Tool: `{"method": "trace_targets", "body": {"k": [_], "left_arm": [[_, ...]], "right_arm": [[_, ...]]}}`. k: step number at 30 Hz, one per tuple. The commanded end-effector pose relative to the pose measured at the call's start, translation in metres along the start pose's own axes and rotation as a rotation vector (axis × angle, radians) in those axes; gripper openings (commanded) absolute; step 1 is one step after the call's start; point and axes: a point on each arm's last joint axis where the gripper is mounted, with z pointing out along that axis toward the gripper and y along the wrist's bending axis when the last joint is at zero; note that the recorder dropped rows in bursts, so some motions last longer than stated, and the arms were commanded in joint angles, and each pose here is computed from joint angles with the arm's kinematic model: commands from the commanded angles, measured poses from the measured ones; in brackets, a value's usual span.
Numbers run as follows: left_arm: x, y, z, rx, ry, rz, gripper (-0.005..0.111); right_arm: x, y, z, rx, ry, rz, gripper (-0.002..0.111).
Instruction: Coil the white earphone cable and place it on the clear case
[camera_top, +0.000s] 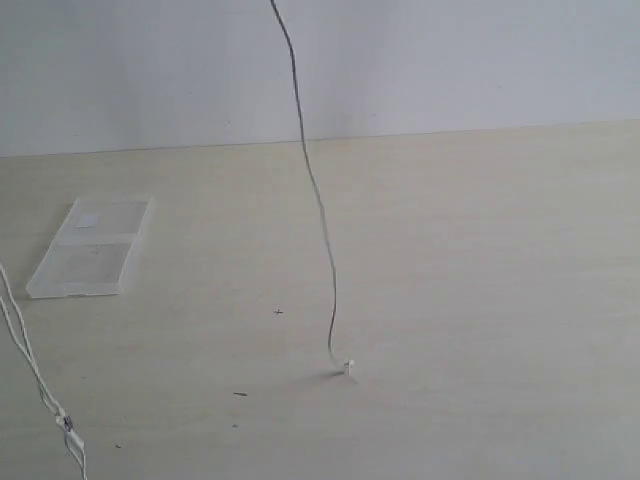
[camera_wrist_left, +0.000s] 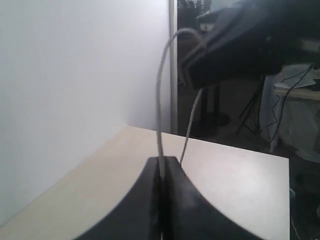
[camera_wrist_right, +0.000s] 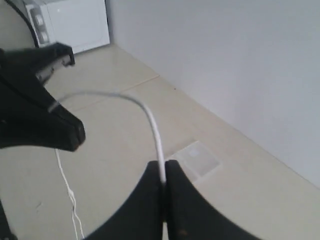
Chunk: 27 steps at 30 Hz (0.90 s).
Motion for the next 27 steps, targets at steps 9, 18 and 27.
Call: {"method": "trace_targets", "body": {"k": [9, 18, 27], "left_arm": [[-0.003, 0.009, 0.002, -0.063, -0.081, -0.061, 0.0], [-0.006, 0.011, 0.001, -0.078, -0.117, -0.078, 0.001], [-0.004, 0.009, 0.002, -0.061, -0.089, -0.065, 0.045]], "right_arm": [[-0.012, 0.007, -0.003, -0.086, -0.061, 0.072, 0.0], [-0.021, 0.011, 0.0, -0.132, -0.145, 0.109, 0.0], [-0.026, 0.011, -0.004, -0.133, -0.168, 0.09, 0.0]]}}
